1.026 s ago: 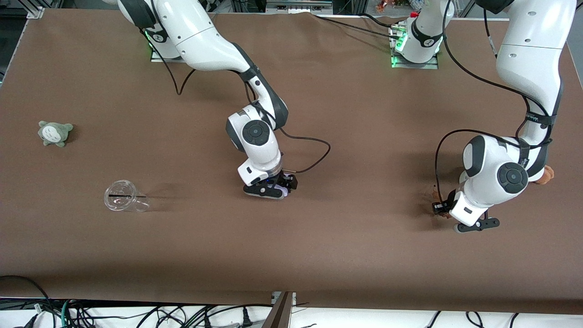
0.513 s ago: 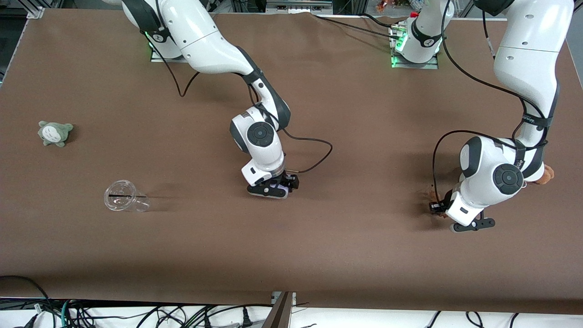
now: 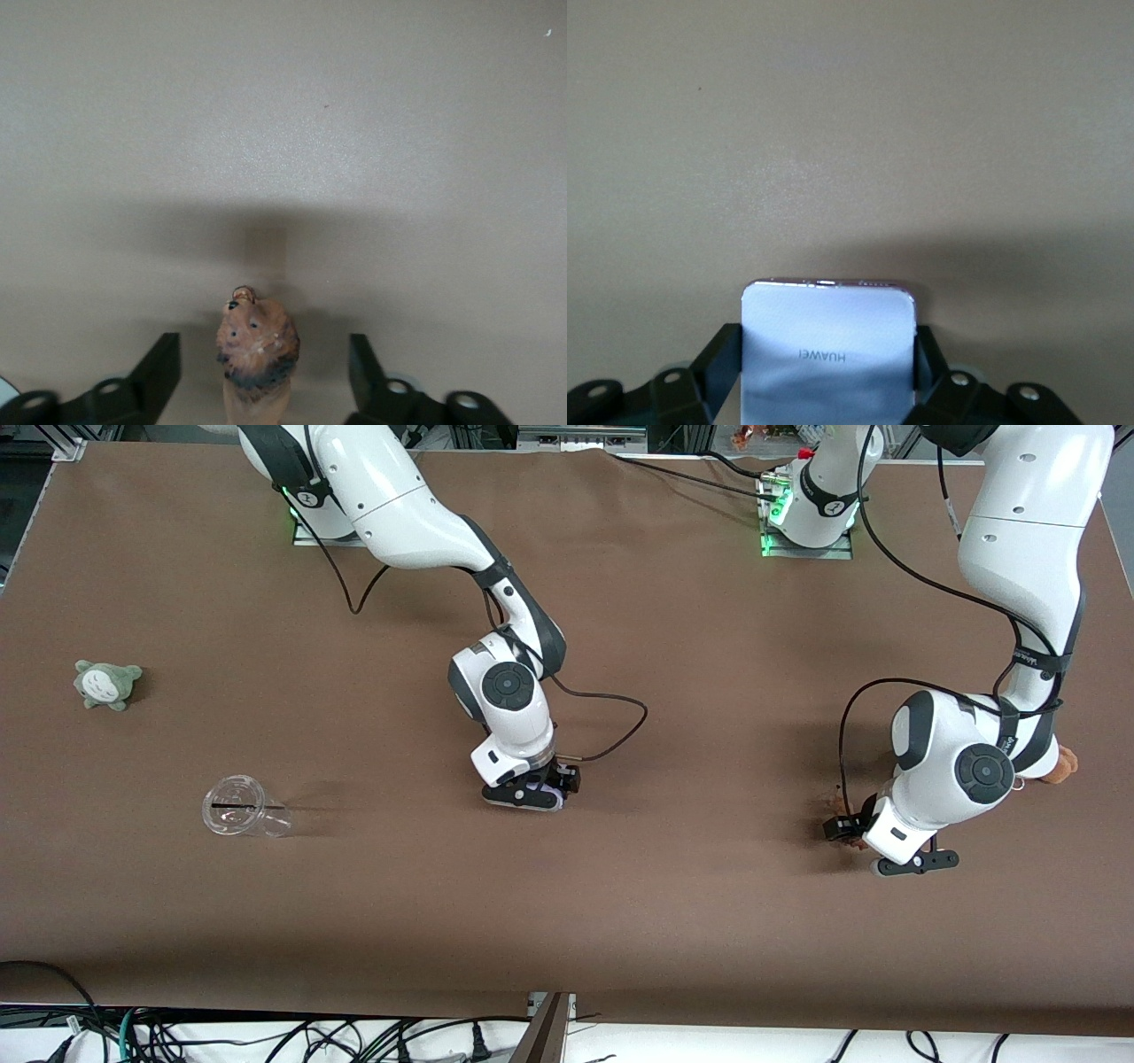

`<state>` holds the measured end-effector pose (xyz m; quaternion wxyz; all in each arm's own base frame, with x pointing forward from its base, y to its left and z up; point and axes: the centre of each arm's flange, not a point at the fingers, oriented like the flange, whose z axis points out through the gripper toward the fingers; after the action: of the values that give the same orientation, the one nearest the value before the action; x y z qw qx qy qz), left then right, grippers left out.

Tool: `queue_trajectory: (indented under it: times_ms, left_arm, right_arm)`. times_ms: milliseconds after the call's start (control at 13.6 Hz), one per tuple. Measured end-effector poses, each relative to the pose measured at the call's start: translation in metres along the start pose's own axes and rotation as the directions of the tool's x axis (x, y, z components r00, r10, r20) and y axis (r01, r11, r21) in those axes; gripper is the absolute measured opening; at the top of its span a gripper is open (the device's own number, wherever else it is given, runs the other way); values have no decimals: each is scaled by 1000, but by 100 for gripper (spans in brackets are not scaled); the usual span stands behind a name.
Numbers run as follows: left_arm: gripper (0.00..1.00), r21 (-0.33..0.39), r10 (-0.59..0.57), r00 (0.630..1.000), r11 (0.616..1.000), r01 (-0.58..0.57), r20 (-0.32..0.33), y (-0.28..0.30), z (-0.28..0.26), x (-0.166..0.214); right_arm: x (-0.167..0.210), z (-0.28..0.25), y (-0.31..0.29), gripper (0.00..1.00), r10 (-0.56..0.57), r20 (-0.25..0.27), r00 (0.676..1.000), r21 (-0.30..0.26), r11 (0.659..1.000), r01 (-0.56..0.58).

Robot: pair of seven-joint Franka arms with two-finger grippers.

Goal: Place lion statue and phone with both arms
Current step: 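Lift the phone with the right gripper while the left gripper lowers the lion, then carry the phone beside the cup while the left gripper releases the lion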

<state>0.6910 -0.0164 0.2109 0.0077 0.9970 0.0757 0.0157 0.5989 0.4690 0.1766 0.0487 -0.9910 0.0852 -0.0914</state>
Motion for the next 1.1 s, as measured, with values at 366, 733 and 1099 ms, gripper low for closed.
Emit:
queue_trajectory:
  times_ms: [366, 733, 1099]
  left_arm:
    - [100, -10, 10, 999, 1000, -10, -31, 10, -29, 8]
    - [100, -8, 35, 999, 999, -35, -1, 50, -122, -5]
    - [100, 45, 28, 998, 999, -31, 48, 53, -214, -33]
  right_arm:
    - [64, -30, 51, 83, -61, 70, 996, -96, 993, 68]
    - [152, -59, 171, 83, -150, 148, 978, -123, 978, 169]
    - [178, -40, 261, 83, -214, 222, 951, -127, 961, 245]
